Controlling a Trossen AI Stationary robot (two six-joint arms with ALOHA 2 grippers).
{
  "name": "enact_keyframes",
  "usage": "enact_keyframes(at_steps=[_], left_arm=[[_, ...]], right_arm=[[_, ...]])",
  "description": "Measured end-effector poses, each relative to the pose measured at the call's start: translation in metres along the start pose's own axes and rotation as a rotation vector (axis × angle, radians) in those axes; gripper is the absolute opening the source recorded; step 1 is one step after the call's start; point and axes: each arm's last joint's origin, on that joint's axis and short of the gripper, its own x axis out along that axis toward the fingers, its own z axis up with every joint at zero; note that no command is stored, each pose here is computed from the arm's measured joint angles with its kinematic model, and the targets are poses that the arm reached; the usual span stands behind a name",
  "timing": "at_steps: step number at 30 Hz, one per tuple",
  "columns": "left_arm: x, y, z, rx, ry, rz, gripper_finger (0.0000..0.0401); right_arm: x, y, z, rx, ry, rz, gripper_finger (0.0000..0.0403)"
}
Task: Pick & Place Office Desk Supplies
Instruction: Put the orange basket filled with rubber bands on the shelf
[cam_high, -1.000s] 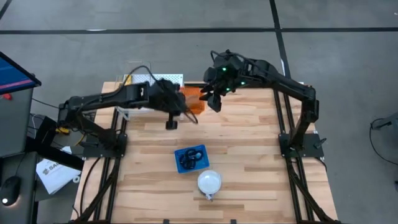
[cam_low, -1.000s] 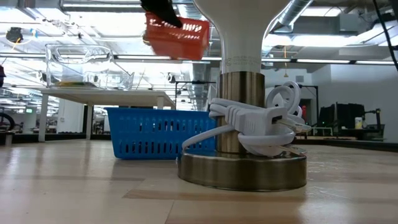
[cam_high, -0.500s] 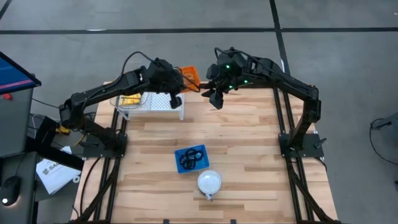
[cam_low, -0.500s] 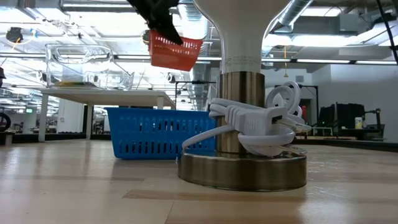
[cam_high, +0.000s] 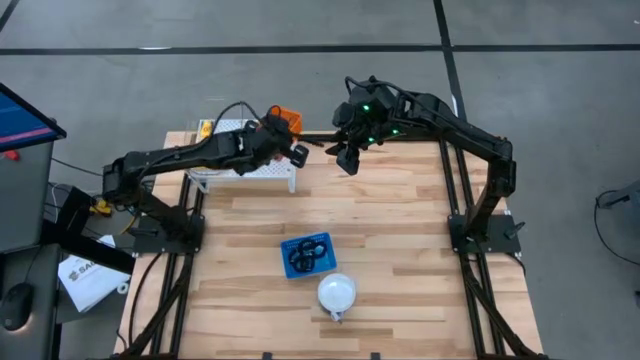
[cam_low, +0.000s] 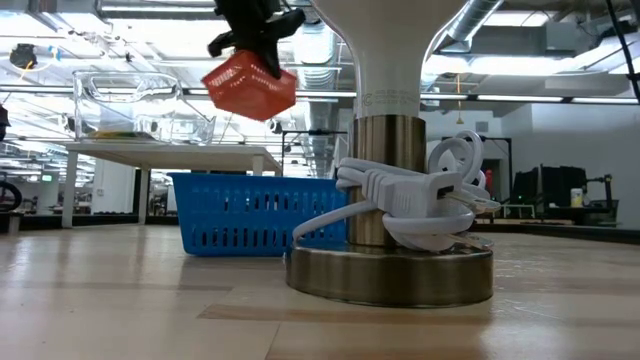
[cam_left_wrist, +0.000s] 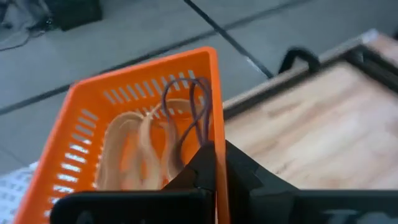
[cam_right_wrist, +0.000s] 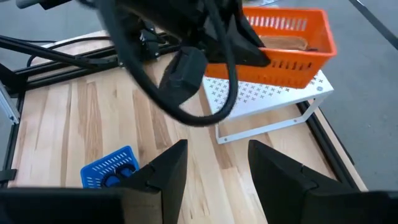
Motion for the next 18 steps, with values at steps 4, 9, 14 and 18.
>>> enact_keyframes(at_steps=[4, 9, 14, 18], left_arm=[[0.007, -0.008, -0.009, -0.057, 0.012, 0.057, 0.0000], [0.025, -0.022, -0.026, -0.090, 0.058, 0.117, 0.0000], [0.041, -0.031, -0.039, -0.096, 0.095, 0.159, 0.0000], [0.046, -0.029, -0.044, -0.107, 0.119, 0.193, 0.0000]], right_arm=[[-0.005, 0.001, 0.000, -0.006, -0.007, 0.000, 0.0166], [-0.017, 0.002, 0.000, -0.015, -0.034, 0.002, 0.0166], [-0.030, 0.003, 0.000, -0.018, -0.060, 0.002, 0.0166], [-0.036, 0.004, 0.000, -0.019, -0.075, 0.000, 0.0166]])
